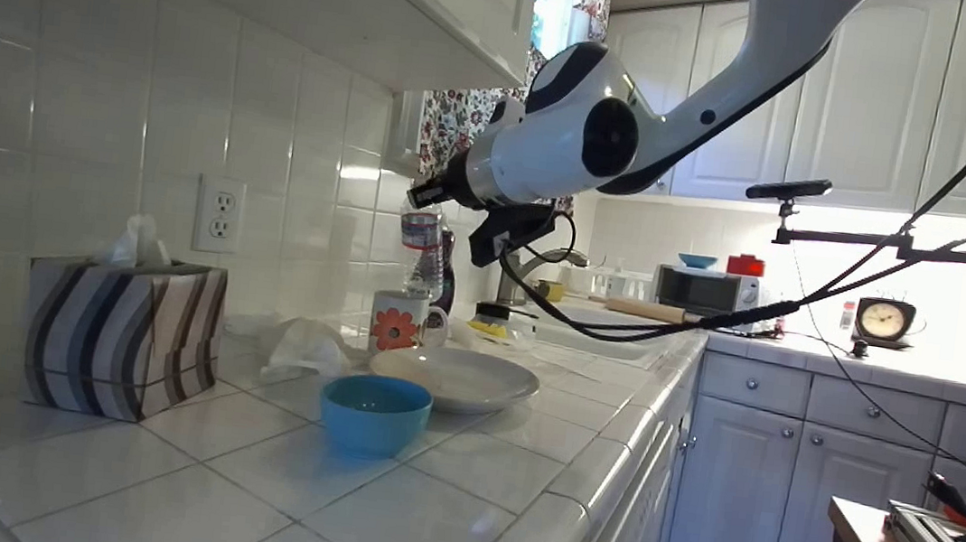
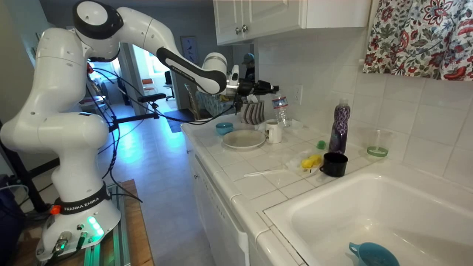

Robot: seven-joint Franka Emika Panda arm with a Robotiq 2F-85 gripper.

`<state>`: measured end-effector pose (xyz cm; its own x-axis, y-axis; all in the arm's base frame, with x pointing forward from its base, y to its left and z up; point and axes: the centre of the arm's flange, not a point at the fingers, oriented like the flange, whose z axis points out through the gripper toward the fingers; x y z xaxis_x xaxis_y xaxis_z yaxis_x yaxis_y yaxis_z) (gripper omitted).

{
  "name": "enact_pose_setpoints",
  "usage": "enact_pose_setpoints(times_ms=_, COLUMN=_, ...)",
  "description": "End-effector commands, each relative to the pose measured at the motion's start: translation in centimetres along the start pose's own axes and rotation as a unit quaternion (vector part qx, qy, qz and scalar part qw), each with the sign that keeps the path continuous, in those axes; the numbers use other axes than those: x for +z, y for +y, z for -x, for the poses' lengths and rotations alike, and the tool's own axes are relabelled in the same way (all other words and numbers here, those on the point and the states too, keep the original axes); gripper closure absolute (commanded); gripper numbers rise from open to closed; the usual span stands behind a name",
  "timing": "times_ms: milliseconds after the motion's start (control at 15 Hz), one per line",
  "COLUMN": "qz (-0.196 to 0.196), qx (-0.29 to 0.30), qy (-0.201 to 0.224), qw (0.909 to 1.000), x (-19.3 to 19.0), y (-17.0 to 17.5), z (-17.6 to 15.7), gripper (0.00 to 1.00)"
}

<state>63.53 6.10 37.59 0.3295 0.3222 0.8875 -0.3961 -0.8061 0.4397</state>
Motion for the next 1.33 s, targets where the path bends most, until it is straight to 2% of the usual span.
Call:
enact_pose_setpoints(times_ms=0, qz=0.027, qx=0.002, qy=0.005, qw=0.9996, x=-3.4, y=-1.3, z=-0.1, gripper=0.89)
enact_pose_setpoints(times_ms=267, qz=0.089, qx=0.046, qy=0.02, qw=0.9948, x=-3.8, y=-1.7, z=0.5, gripper=0.89)
enact_pose_setpoints(times_ms=400, qz=0.106, qx=0.059, qy=0.021, qw=0.9924, x=-3.7, y=-1.4, z=0.3, gripper=0.89)
enact_pose_setpoints(times_ms=1000, qz=0.155, qx=0.094, qy=0.02, qw=0.9832, x=-3.2, y=0.4, z=-0.1, gripper=0.89)
enact_pose_setpoints(times_ms=1267, qz=0.147, qx=0.107, qy=0.027, qw=0.983, x=-4.5, y=1.2, z=0.2, gripper=0.89)
